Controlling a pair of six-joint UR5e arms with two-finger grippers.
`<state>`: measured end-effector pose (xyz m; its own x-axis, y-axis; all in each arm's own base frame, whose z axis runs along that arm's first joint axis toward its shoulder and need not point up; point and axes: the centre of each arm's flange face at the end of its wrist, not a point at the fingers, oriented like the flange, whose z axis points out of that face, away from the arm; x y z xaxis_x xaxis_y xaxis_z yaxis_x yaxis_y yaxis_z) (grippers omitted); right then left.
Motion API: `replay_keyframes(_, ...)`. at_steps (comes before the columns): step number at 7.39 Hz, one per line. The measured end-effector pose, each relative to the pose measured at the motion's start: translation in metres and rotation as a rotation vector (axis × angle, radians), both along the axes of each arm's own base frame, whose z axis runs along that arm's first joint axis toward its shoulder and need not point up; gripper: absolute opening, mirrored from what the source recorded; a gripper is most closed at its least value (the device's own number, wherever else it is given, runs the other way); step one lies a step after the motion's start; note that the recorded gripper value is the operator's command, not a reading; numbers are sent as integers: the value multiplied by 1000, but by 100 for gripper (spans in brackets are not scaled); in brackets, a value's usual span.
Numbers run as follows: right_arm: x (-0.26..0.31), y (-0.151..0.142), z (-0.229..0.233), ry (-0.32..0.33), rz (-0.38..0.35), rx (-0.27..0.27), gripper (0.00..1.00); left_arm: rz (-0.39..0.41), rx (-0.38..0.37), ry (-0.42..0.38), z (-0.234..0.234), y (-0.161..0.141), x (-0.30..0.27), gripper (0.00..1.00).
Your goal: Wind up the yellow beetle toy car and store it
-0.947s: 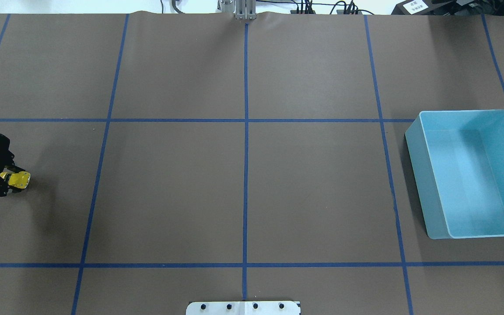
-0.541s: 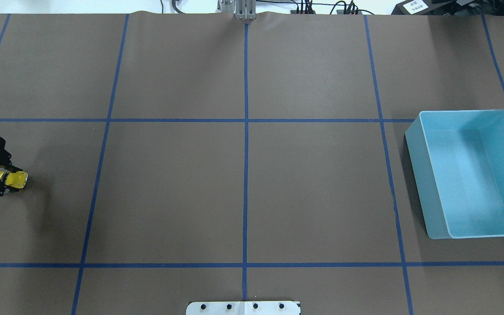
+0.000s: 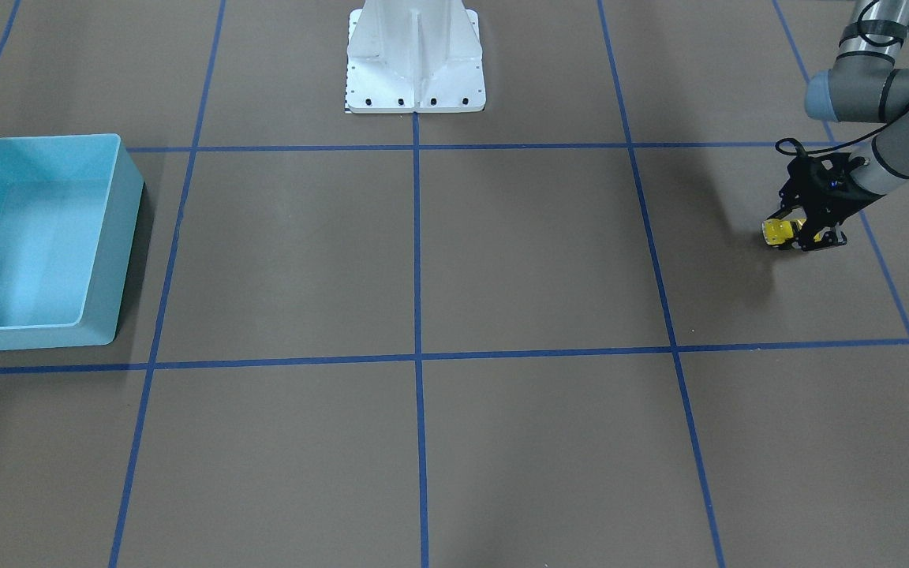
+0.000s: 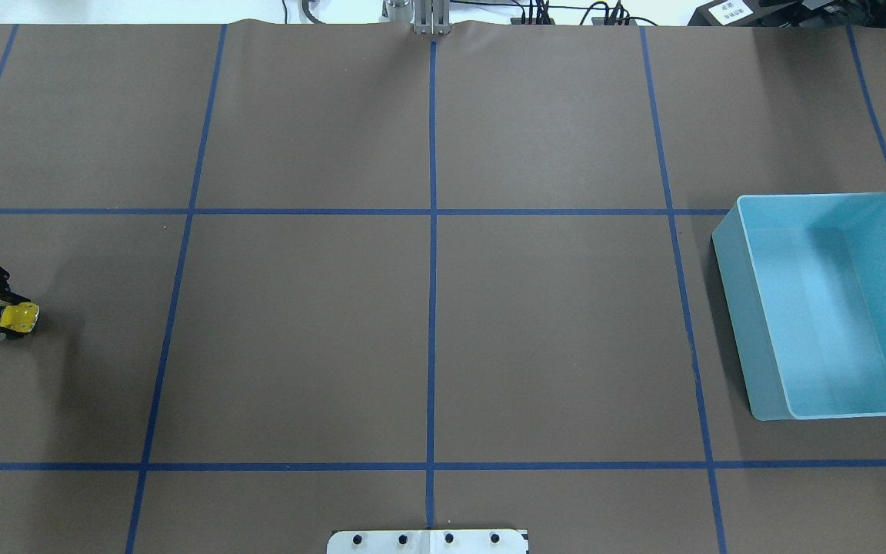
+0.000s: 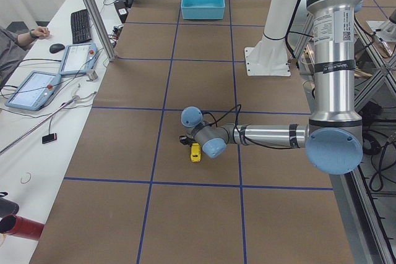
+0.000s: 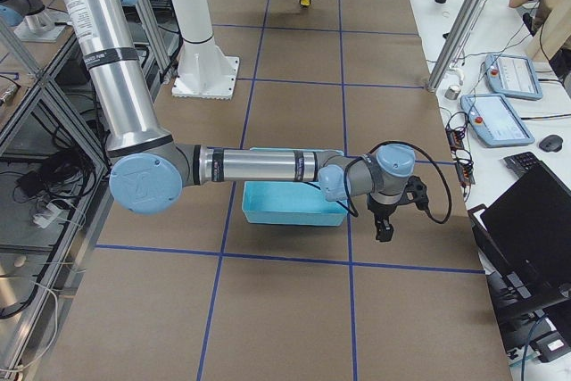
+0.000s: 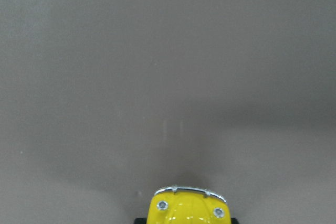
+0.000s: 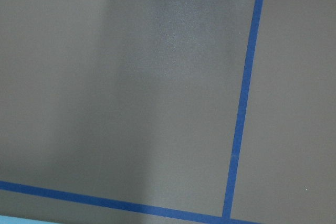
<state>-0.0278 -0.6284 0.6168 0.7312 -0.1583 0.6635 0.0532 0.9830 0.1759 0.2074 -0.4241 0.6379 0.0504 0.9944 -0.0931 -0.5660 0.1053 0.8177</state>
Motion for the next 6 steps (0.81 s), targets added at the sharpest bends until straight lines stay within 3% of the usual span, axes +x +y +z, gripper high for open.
replay_keyframes(6, -1, -1, -1, 0, 0, 0, 100, -9, -13, 9, 16, 1, -12, 0)
